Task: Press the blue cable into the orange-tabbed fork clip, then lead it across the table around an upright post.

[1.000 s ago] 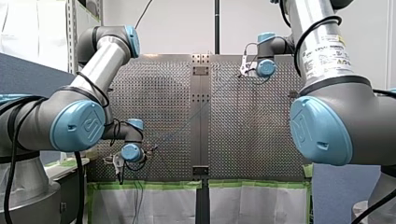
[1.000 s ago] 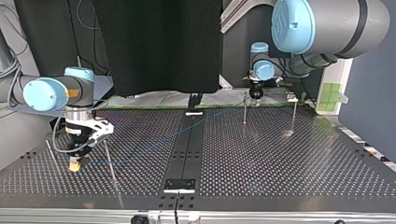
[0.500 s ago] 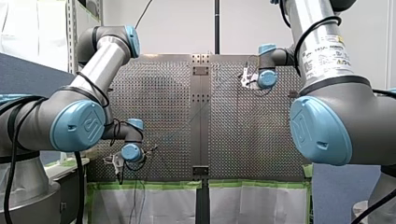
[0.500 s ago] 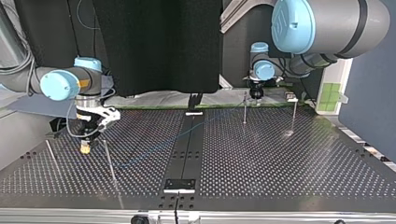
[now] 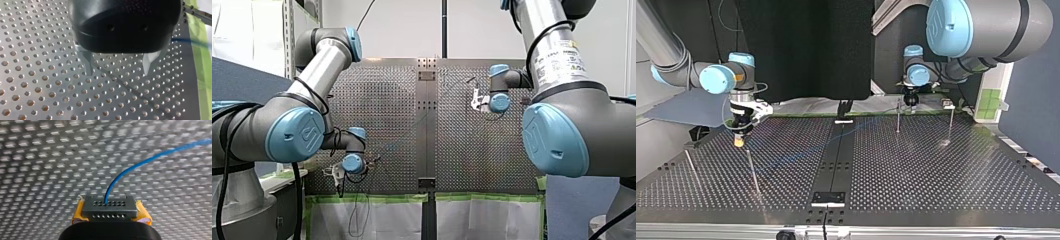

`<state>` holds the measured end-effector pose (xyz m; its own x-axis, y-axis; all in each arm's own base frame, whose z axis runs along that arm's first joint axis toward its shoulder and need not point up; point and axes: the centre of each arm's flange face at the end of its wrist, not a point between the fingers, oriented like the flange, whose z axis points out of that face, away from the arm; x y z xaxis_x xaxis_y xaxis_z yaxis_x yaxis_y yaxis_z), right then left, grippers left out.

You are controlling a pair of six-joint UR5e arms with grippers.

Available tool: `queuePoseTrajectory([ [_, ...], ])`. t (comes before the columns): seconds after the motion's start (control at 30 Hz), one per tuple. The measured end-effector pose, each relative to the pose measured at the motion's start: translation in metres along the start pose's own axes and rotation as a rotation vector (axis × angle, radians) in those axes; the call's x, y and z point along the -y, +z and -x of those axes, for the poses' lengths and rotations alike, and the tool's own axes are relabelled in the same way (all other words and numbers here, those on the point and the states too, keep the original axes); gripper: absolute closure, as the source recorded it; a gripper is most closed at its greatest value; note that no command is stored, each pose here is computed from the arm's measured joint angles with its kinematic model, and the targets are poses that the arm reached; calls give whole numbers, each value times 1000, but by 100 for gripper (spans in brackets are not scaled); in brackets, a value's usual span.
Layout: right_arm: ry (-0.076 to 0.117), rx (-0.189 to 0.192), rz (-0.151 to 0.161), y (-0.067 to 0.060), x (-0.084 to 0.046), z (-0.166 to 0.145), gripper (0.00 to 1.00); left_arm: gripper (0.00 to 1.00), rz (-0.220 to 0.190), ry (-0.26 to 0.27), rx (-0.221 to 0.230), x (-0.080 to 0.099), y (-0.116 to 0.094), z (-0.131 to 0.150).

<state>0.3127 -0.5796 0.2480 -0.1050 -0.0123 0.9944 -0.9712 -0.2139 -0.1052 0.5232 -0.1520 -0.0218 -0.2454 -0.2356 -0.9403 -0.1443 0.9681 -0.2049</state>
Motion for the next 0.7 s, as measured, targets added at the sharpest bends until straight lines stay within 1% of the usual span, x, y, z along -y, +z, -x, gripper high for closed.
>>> queuePoseTrajectory([
  [0.13, -3, 34, -1, -6, -1, 35, 100, 3, 0, 5, 1, 0, 0, 0],
  [0.27, -6, 61, 1, -7, -2, 63, 100, 3, -1, 4, 7, 0, 1, 1],
  [0.5, -14, 126, 18, -8, -8, 110, 100, 3, -1, 3, 10, 0, 1, 1],
  [0.7, -20, 168, 33, -9, -12, 143, 100, 3, -1, 3, 11, 0, 1, 1],
])
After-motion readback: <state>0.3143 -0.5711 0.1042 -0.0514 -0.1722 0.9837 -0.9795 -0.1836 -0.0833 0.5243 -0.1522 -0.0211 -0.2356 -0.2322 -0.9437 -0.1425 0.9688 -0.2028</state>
